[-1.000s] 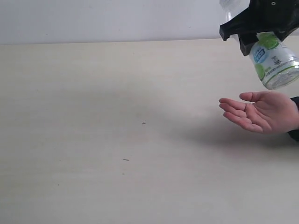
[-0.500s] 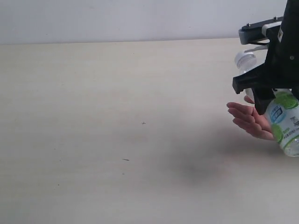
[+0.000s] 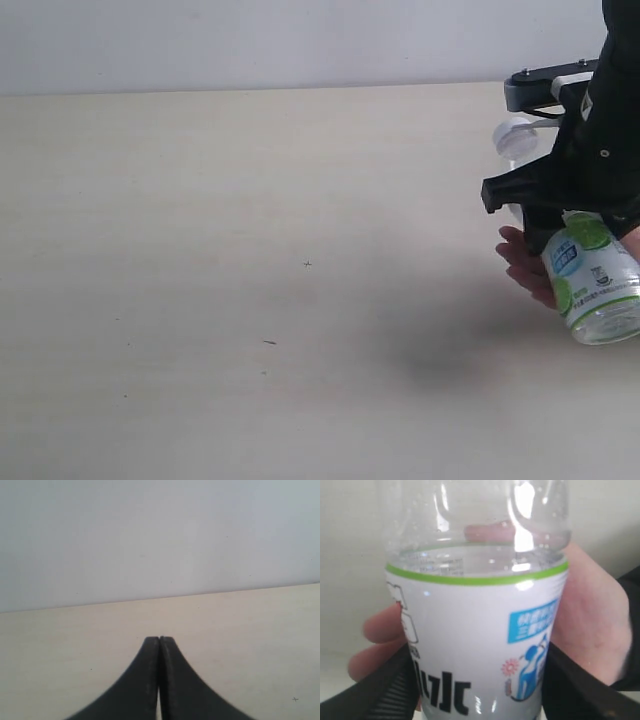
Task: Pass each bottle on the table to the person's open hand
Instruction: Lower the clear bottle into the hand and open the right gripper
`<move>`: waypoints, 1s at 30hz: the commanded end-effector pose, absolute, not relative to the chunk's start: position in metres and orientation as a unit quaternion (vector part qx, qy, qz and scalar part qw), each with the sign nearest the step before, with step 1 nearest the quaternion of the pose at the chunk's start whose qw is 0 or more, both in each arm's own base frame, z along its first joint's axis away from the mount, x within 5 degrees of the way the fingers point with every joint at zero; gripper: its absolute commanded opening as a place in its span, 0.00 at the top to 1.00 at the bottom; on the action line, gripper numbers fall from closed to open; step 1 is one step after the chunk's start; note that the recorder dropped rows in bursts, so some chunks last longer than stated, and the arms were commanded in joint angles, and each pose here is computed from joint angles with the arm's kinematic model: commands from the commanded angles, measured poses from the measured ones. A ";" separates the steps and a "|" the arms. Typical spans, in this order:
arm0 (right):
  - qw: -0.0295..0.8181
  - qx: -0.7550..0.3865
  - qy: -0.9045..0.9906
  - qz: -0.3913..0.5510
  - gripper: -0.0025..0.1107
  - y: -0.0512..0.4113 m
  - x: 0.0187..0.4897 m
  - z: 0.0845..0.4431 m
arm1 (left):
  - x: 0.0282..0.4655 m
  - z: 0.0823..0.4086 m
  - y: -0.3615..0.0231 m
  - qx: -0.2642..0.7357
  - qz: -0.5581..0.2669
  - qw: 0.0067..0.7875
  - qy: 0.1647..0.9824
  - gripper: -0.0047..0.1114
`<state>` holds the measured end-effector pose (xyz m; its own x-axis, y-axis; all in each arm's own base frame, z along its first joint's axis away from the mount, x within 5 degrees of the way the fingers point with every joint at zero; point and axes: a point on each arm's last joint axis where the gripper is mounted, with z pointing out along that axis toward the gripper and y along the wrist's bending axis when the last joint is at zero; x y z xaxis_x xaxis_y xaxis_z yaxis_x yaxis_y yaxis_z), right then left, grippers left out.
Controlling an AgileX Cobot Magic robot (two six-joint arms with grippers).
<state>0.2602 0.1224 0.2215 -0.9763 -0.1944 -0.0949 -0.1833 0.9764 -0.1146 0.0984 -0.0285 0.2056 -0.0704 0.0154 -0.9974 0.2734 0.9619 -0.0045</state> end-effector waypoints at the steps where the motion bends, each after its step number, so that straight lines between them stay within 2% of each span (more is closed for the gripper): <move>1: 0.051 -0.091 0.993 -0.052 0.98 0.123 0.261 0.219 | 0.098 0.205 -0.028 0.096 -0.095 0.674 0.727 0.95; 4: 0.046 -0.092 0.993 -0.054 0.97 0.123 0.262 0.216 | 0.098 0.205 -0.028 0.096 -0.095 0.674 0.727 0.95; 7: 0.045 -0.092 0.993 -0.054 0.89 0.123 0.262 0.215 | 0.098 0.205 -0.028 0.096 -0.095 0.674 0.727 0.95; 11: 0.045 -0.093 0.993 -0.054 0.70 0.123 0.262 0.215 | 0.098 0.205 -0.028 0.096 -0.095 0.674 0.727 0.95; 16: 0.047 -0.095 0.993 -0.056 0.40 0.123 0.262 0.216 | 0.098 0.205 -0.028 0.096 -0.095 0.674 0.727 0.95; 19: 0.051 -0.100 0.992 -0.058 0.28 0.122 0.262 0.218 | 0.098 0.205 -0.028 0.096 -0.095 0.674 0.727 0.95; 30: 0.114 -0.119 0.984 -0.063 0.25 0.113 0.256 0.249 | 0.098 0.205 -0.028 0.096 -0.095 0.674 0.727 0.95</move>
